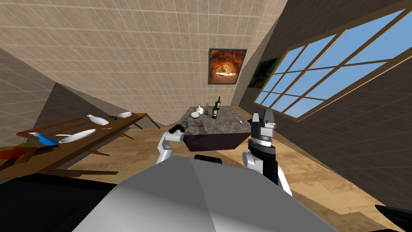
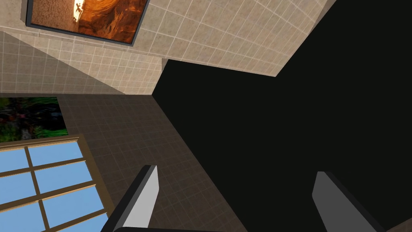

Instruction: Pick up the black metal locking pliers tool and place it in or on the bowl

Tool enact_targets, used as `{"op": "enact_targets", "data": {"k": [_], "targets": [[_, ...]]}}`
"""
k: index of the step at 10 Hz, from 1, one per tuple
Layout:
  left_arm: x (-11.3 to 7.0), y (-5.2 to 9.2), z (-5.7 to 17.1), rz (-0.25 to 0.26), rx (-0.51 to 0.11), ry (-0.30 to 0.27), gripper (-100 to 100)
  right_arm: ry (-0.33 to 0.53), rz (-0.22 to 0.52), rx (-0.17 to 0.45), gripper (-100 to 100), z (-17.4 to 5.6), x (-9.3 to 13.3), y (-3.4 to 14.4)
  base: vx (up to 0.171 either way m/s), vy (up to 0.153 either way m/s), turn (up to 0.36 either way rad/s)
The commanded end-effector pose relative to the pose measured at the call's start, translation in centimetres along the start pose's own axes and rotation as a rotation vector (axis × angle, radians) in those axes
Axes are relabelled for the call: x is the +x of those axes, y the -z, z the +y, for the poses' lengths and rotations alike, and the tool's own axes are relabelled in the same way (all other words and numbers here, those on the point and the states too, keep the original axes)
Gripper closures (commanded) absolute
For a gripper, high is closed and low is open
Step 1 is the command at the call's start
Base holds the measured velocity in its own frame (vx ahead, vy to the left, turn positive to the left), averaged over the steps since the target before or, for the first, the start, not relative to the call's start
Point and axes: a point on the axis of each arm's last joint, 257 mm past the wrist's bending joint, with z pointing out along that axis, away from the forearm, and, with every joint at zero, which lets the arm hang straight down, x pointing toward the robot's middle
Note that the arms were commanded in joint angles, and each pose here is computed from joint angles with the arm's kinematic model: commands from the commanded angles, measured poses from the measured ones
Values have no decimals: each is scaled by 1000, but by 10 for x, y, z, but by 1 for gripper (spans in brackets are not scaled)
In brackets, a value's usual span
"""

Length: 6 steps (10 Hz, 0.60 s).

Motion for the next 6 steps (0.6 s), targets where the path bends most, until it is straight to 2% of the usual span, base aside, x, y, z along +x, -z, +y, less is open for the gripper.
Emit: {"op": "enact_targets", "data": {"k": [1,6], "targets": [[-1,-2,10,-5,-44,8,-100,0,0,0,0,0,0,0,23,-10,-37],[2,-9,35,-13,-172,47,-100,0,0,0,0,0,0,0,24,-11,-67]]}}
